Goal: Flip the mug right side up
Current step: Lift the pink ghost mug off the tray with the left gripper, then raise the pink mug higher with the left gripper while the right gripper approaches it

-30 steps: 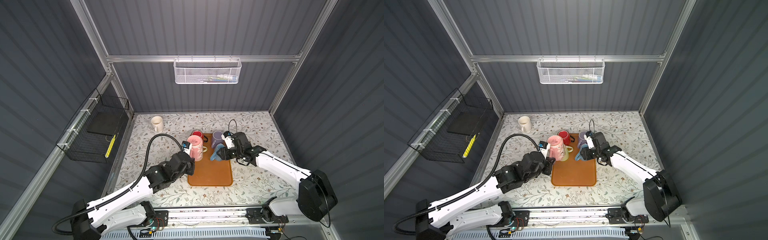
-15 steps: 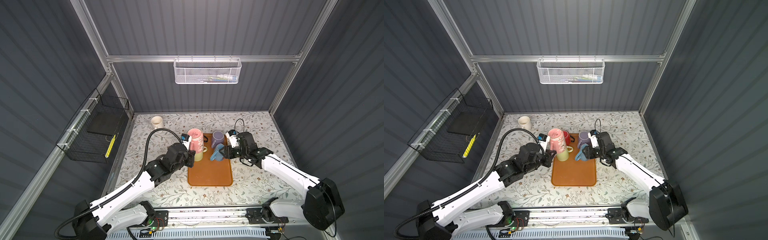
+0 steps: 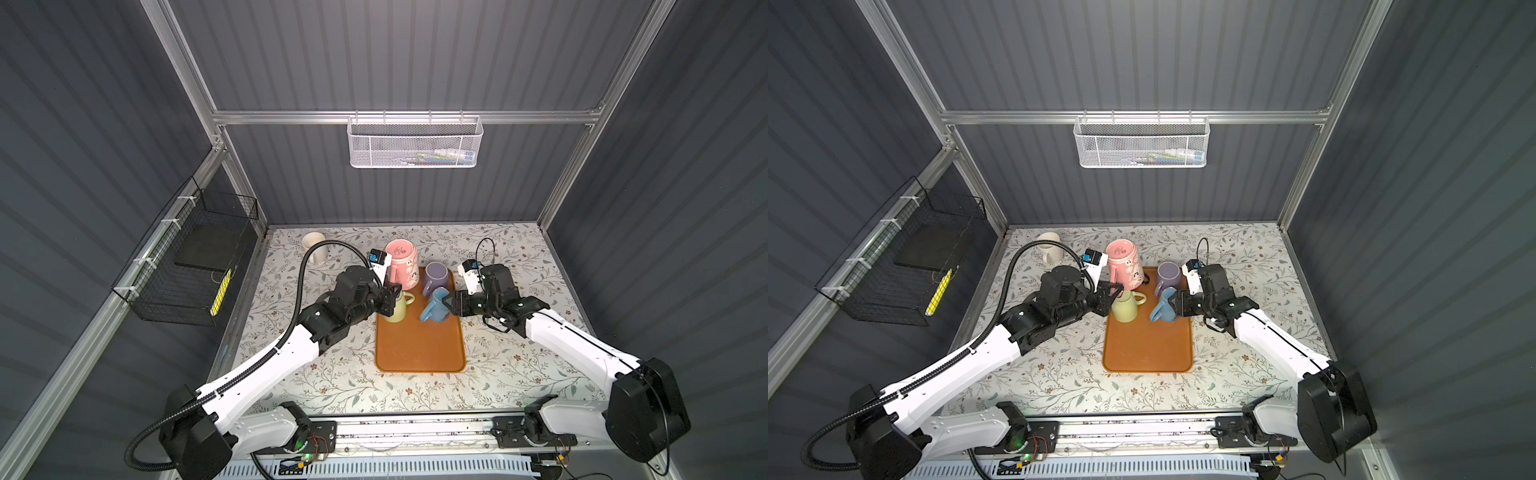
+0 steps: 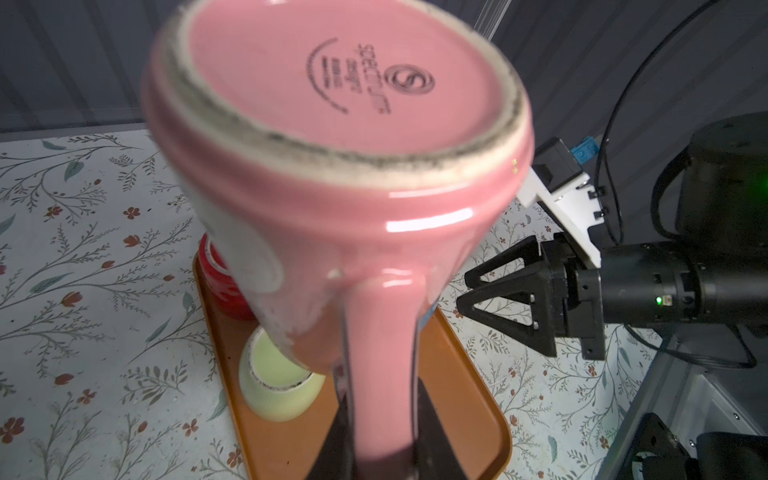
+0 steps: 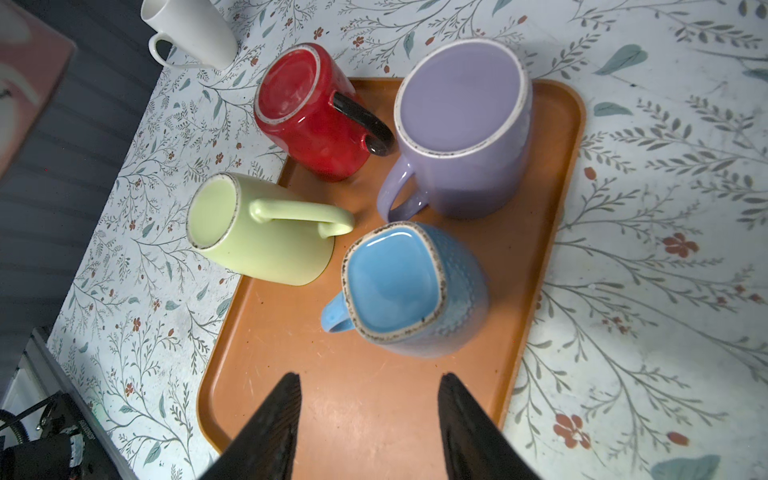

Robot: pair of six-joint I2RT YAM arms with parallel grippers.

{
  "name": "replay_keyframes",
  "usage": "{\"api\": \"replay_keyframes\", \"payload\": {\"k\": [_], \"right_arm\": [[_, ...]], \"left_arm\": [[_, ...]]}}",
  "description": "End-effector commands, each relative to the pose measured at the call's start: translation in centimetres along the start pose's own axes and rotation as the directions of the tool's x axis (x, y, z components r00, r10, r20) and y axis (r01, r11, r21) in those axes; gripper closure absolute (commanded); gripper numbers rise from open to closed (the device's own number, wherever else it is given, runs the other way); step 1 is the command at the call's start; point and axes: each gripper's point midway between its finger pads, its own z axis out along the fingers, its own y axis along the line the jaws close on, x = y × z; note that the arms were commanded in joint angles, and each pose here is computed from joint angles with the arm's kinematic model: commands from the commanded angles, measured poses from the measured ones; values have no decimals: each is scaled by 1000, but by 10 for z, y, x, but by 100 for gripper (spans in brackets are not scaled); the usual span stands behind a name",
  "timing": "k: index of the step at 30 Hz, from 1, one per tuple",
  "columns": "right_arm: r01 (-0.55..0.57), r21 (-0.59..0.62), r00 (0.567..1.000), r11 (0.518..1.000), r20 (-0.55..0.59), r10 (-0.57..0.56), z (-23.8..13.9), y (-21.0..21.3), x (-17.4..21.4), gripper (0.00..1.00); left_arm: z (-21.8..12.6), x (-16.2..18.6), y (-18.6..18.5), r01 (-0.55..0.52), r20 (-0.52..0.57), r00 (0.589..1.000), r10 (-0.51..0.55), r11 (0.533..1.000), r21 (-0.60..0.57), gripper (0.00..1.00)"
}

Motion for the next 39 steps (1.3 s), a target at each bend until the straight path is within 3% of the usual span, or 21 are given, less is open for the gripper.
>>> {"api": "replay_keyframes", "payload": {"k": [1,14,20,31,39], "right_arm": [[-15,-17,999,1000,35,16,-9,-1,-6,45],[-100,-67,988,993,114,107,-23,-15,-18,45],[-135,-104,979,985,137,149,-20,-22,-25,45],[-159,-277,958,948,189,216,-15,-8,-50,46],[-171,-287,956,942,183,229,-13,-8,-47,46]], "left_arm": [[-8,-67,-20,-56,207,978,36,994,90,100],[28,-113,-23,-113,300,952,63,982,154,100],[42,-118,-28,-128,302,951,68,975,183,100],[41,-130,-38,-148,346,936,62,962,229,100],[43,-134,-40,-152,357,933,53,955,256,100]]}}
